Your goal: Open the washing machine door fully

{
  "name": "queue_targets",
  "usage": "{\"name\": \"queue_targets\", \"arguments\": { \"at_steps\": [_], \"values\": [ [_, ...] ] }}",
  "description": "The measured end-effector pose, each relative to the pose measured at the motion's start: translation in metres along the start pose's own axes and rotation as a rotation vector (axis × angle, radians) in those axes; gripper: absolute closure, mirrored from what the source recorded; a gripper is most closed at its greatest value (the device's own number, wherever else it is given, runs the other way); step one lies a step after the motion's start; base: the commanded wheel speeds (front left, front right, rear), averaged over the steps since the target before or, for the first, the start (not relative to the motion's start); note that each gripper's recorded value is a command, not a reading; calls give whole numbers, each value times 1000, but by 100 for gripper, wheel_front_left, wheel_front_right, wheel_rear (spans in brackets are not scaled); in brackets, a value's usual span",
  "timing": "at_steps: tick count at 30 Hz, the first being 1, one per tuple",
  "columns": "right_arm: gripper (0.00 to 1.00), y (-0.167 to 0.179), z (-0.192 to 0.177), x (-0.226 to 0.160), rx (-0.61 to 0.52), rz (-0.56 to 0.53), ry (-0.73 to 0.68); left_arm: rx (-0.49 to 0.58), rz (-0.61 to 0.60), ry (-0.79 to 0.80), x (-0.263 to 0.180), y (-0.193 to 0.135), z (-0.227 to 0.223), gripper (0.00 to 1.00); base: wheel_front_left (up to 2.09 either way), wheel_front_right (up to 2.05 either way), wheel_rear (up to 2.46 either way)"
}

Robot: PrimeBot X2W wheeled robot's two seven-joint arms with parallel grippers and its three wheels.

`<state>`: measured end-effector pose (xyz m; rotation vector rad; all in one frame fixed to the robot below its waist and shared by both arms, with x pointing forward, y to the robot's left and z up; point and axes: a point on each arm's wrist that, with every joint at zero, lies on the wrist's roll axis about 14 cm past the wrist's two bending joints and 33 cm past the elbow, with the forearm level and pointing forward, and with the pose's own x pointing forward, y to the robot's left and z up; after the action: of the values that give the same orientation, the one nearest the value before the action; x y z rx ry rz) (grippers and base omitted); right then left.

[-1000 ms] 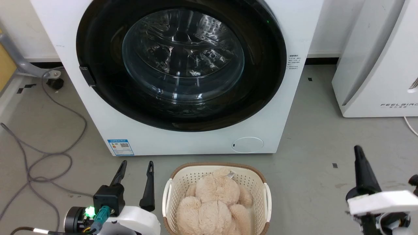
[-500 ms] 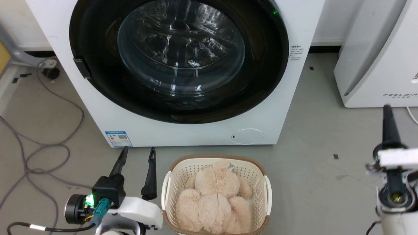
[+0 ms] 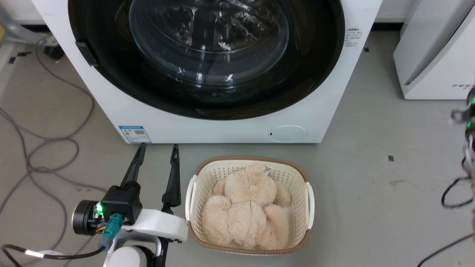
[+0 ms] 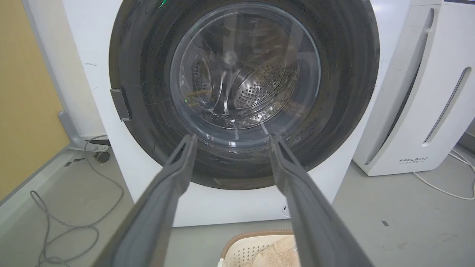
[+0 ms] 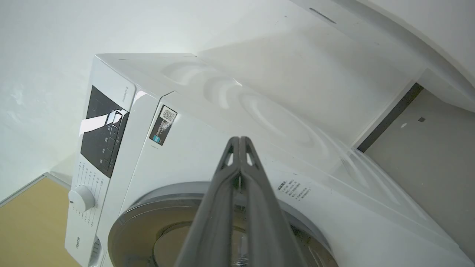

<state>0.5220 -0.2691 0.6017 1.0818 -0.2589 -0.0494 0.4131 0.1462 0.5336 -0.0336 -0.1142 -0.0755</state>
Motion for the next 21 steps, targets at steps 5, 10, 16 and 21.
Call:
{"name": "queue_targets", "arguments": {
  "at_steps": [5,10,16,21],
  "values": [
    [100,13,-4,29,31,18,47,-8,1,-3,6,0,-3,0,0,0,0],
    [100,27,-23,53,23,30,162,-10,-3,-21,14,-1,-2,0,0,0,0],
    [100,51,-50,78,-16,58,323,-20,-4,-37,22,-1,-2,0,0,0,0],
    [100,63,-80,89,-57,66,476,-25,-5,-51,29,-1,-2,0,0,0,0]
  ]
}}
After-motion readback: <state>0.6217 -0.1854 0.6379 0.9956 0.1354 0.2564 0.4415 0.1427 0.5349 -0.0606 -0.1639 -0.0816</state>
